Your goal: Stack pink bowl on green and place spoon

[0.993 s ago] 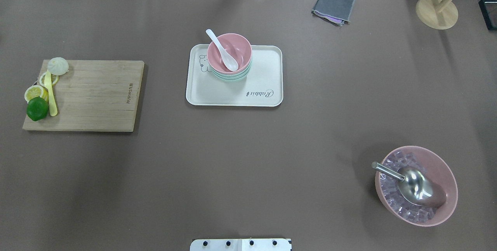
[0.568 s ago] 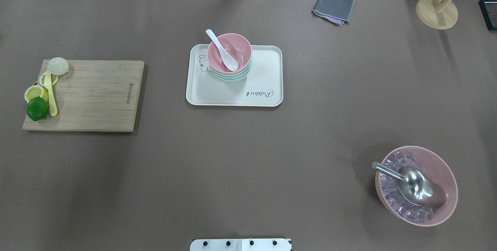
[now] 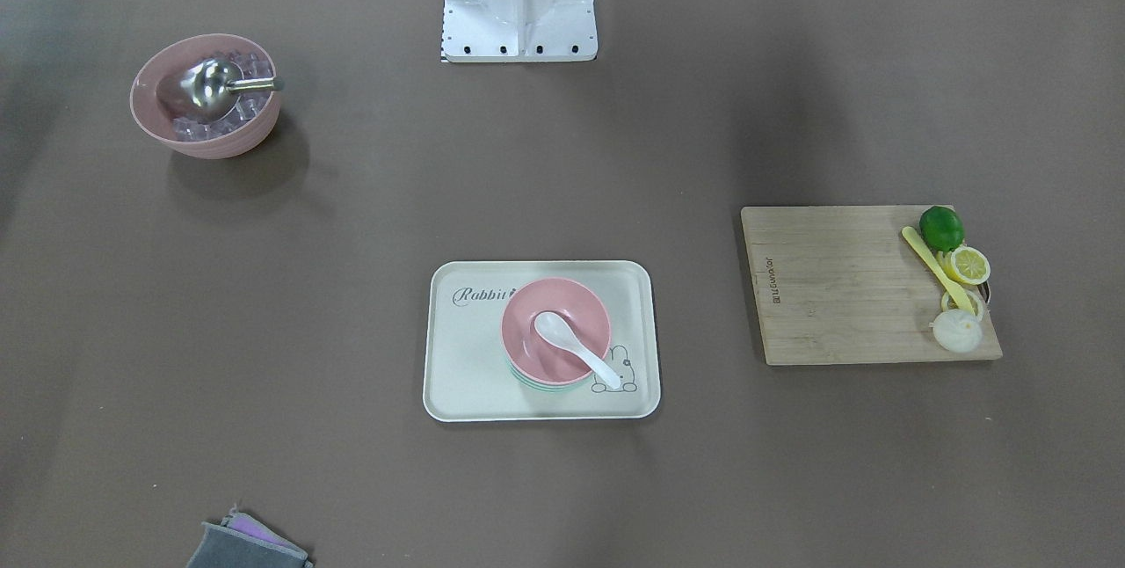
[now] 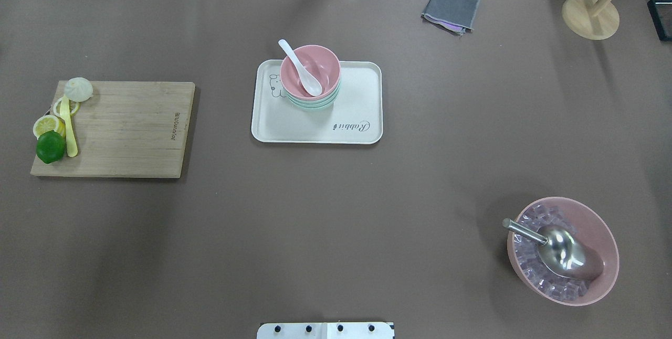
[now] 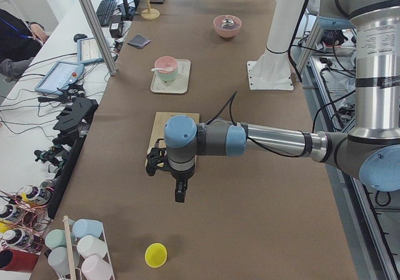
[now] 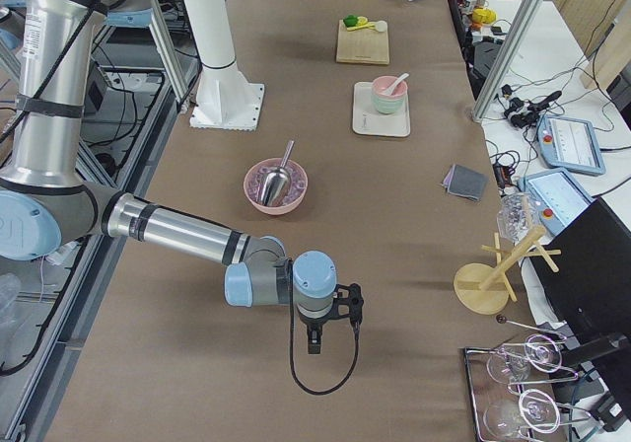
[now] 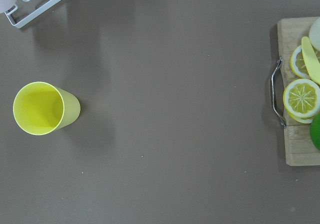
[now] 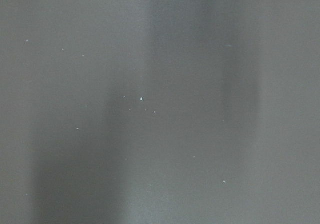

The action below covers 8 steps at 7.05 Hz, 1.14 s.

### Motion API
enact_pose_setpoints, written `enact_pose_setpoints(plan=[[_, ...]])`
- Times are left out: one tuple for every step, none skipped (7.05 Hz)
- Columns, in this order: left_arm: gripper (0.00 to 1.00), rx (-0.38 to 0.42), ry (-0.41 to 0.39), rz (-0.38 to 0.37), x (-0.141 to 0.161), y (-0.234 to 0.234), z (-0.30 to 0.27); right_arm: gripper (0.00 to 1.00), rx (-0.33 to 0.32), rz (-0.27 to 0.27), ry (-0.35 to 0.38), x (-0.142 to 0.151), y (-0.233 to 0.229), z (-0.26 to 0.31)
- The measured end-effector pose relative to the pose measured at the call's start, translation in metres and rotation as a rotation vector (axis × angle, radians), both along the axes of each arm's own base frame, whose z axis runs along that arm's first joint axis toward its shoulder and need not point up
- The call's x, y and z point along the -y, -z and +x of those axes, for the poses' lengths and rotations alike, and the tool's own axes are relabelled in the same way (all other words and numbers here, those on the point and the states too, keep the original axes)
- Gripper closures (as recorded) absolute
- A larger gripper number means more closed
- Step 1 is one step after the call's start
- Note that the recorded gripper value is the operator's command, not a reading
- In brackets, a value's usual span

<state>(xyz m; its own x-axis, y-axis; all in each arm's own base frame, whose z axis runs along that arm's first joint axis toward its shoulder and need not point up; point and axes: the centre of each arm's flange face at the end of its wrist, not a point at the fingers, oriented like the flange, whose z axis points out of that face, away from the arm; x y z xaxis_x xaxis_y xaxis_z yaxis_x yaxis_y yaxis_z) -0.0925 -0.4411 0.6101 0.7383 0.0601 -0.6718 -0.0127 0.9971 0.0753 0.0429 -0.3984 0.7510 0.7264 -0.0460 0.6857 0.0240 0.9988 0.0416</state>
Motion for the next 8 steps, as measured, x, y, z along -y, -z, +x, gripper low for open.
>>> enact_pose_setpoints(plan=[[0.01, 0.0, 0.0, -0.001, -0.0005, -0.0002, 0.0, 0.0, 0.0, 0.0, 0.0, 0.0, 0.0, 0.0], [0.01, 0.0, 0.0, -0.002, -0.0012, -0.0008, 0.0, 0.0, 0.001, 0.0, 0.0, -0.0001, 0.0, 0.0], [0.01, 0.0, 0.0, -0.004, -0.0022, -0.0017, 0.0, 0.0, 0.0, -0.001, 0.0, -0.0002, -0.0004, 0.0], [0.01, 0.0, 0.0, -0.006, -0.0033, -0.0027, 0.0, 0.0, -0.001, -0.002, -0.001, -0.0003, -0.0007, 0.0001], [0.01, -0.001, 0.0, -0.007, -0.0039, -0.0031, 0.0001, 0.0, -0.002, -0.003, -0.001, -0.0004, -0.001, 0.0001], [0.01, -0.001, 0.0, -0.007, -0.0041, -0.003, 0.0001, 0.0, -0.003, -0.004, -0.002, -0.0004, -0.0011, 0.0002], [0.01, -0.001, 0.0, -0.007, -0.0043, -0.0032, 0.0001, 0.0, -0.003, -0.004, -0.002, -0.0004, -0.0012, 0.0003], [0.01, -0.001, 0.0, -0.008, -0.0043, -0.0034, 0.0001, 0.0, -0.004, -0.004, -0.002, -0.0004, -0.0012, 0.0003]])
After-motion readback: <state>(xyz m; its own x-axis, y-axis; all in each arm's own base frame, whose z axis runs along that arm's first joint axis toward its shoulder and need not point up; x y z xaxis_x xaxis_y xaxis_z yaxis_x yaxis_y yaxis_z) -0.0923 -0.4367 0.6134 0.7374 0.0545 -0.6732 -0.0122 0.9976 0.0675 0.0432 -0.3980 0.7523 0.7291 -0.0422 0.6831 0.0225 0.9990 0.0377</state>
